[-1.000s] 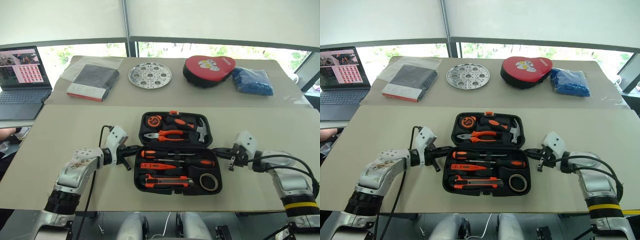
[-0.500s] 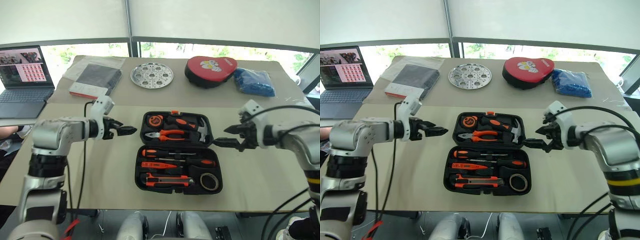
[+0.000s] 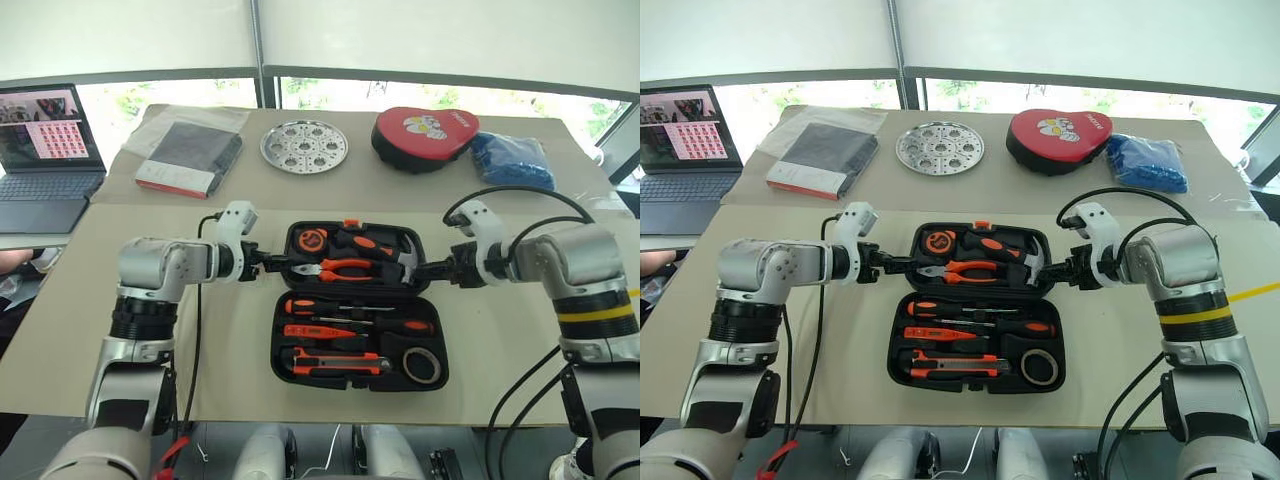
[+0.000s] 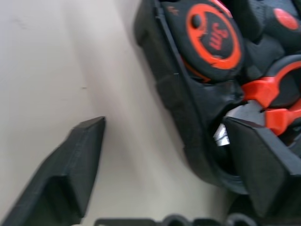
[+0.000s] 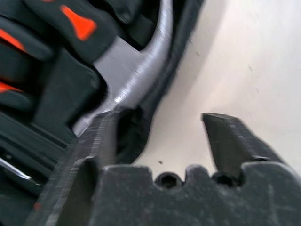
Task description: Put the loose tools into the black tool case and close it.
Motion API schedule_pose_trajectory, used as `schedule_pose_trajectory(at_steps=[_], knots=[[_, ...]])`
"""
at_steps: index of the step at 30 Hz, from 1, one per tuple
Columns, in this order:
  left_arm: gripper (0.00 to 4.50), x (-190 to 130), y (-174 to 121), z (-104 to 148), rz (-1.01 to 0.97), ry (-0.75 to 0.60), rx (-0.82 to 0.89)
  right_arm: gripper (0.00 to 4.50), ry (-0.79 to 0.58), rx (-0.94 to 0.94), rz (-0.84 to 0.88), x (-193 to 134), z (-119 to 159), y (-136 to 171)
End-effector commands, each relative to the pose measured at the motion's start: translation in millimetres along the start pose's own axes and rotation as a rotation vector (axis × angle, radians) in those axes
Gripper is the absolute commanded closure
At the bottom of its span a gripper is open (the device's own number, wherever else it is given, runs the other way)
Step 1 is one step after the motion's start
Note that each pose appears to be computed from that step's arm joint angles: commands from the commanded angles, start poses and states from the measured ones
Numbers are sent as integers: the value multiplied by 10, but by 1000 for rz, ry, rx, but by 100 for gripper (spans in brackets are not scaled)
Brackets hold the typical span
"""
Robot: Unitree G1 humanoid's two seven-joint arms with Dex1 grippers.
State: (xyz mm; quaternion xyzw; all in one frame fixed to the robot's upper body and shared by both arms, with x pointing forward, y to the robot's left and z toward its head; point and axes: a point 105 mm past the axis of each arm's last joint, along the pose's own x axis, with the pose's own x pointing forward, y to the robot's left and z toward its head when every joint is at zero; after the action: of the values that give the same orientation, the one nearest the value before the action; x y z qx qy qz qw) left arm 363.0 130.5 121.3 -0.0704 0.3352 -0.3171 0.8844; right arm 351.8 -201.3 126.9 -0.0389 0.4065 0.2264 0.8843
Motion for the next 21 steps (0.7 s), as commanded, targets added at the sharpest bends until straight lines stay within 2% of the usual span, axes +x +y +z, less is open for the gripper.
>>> schedule_pose_trajectory(at_steps=[1,6,8,12,13,16,19,21], knots=[[185,-32,-35,47,-8,-1,7,272,18,12,-42,-48,-5,-68],[373,-25,17,23,11,-2,-12,444,31,58,-35,-58,-32,-65],[446,-16,25,36,13,-15,-25,450,37,68,-39,-50,-51,-69],[446,11,-7,41,-12,-32,-52,450,34,86,-49,-17,-71,-78],[446,5,-26,43,-29,-48,-54,450,-33,34,-80,-9,17,-114],[446,-103,-131,198,-126,-239,6,450,-321,-188,-95,-101,405,-51],[446,-254,-169,292,-165,-420,150,450,-475,-364,-67,-230,513,83],[446,-375,-173,316,-179,-530,244,450,-526,-452,-87,-289,491,102]])
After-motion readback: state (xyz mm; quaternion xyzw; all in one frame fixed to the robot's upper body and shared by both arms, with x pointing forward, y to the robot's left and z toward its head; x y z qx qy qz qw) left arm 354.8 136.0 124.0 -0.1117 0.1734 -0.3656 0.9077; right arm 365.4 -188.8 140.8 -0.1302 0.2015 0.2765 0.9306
